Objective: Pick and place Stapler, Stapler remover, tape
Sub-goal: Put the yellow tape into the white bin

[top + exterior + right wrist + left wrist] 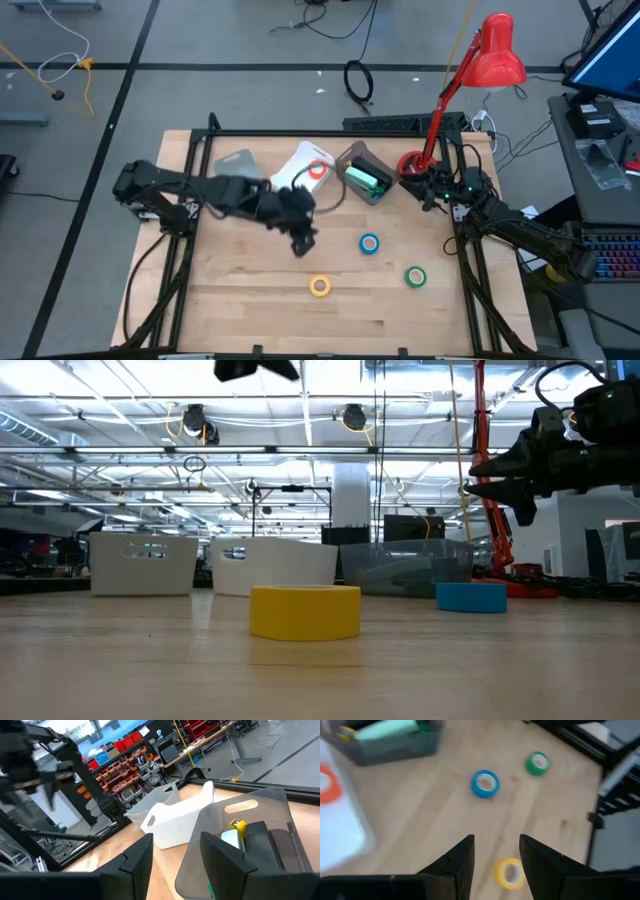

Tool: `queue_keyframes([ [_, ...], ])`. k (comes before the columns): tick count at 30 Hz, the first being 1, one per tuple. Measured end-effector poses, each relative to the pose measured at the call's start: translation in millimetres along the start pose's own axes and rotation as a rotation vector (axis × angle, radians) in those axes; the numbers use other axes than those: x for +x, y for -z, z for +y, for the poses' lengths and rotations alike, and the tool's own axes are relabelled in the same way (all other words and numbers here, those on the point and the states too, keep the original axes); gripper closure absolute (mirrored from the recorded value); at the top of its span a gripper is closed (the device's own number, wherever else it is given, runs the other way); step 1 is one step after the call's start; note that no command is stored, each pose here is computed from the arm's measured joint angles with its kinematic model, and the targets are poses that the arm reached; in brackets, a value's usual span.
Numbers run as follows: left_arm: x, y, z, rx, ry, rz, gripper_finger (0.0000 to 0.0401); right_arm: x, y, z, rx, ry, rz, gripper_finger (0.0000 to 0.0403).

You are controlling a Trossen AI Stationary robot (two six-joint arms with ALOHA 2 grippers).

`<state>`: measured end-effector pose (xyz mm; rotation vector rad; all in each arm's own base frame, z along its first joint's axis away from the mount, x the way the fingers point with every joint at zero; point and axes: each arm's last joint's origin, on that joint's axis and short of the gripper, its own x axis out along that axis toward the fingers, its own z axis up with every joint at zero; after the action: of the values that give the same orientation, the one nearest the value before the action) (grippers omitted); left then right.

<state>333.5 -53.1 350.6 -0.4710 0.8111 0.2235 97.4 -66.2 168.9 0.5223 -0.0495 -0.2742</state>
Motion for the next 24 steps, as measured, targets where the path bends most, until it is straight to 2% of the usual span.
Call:
queue_keyframes([
  [8,18,43,-47,0.089,0.02,0.091,0.0242,0,0,0,-0.001,0.001,-0.002,0.0248],
  [12,38,64,-62,0.139,0.009,0.16,0.0242,0,0,0,0.001,0.002,0.002,0.0248],
  [19,82,98,-77,0.226,-0.036,0.281,0.0242,0,1,-1,0.003,0.006,0.006,0.0248],
  [24,111,110,-74,0.21,-0.065,0.364,0.0242,0,1,-1,0.004,0.008,0.009,0.0248],
])
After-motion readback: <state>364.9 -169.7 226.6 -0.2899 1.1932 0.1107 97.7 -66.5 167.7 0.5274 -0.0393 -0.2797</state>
